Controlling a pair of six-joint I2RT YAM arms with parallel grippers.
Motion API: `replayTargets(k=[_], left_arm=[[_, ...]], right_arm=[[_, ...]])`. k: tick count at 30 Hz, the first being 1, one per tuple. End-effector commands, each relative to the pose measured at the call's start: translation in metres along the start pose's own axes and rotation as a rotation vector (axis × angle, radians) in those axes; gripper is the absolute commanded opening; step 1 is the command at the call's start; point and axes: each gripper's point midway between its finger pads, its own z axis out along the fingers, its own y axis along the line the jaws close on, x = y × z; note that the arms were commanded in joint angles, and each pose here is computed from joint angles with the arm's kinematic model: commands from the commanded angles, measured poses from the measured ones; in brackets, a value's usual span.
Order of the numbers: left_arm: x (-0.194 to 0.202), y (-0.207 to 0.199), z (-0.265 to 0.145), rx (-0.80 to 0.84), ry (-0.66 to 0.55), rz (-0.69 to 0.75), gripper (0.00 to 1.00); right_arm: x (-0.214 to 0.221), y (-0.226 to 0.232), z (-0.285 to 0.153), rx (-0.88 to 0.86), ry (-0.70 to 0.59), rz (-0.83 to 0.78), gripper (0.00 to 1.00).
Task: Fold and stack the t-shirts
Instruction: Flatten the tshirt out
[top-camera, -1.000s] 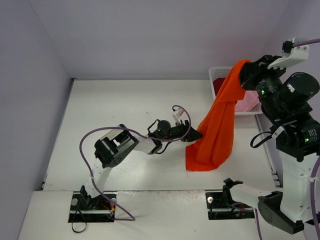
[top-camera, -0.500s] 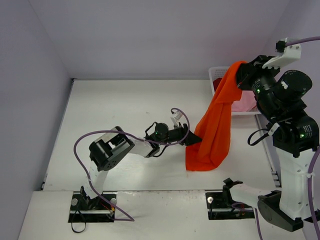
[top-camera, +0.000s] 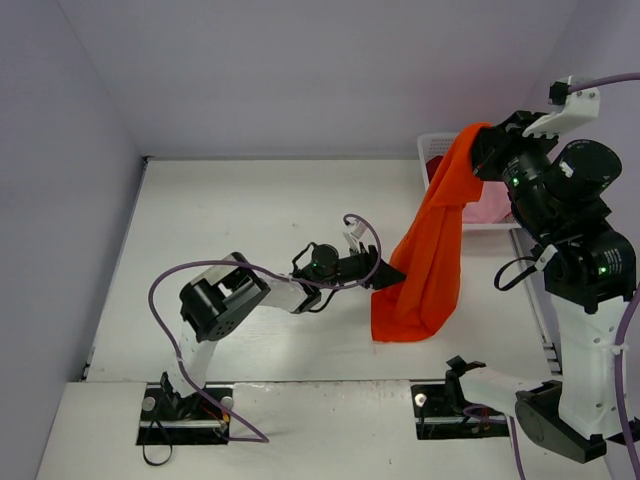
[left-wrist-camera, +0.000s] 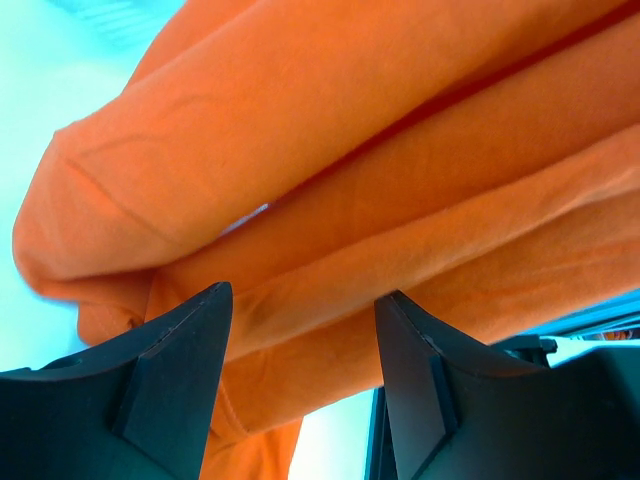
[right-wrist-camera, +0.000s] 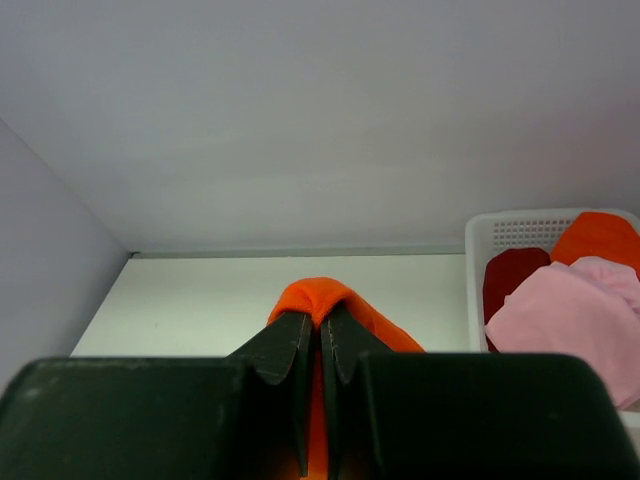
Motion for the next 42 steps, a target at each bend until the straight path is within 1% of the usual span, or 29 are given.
replayTargets(k=[1,8,14,26,39,41,42], left_arm=[[-0.031,-0.043,0.012,0.127,-0.089,0.091,0.53],[-0.017,-0.031,0.018,0.110,-0.069,0.082,0.51],[-0.012,-0.021,0.014,0.077,-0.070,0.066,0.50],[0.009,-0.001,0.009,0.031,-0.034,0.048,0.49],[0.015,0.011,0.012,0.013,-0.024,0.048,0.48],[0.016,0.012,0.013,0.013,-0.022,0.046,0.47],[0.017,0.013,0.013,0.012,-0.021,0.045,0.45]], right_arm=[[-0.029,0.008,0.003,-0.035,-0.111,0.010,0.00],[-0.029,0.008,0.002,-0.035,-0.112,0.009,0.00],[-0.035,0.009,0.000,-0.039,-0.127,0.001,0.00],[-0.050,0.013,-0.002,-0.046,-0.158,-0.005,0.00],[-0.048,0.012,-0.001,-0.045,-0.152,-0.002,0.00],[-0.048,0.012,-0.001,-0.044,-0.152,-0.004,0.00],[-0.048,0.012,-0.001,-0.044,-0.151,-0.005,0.00]])
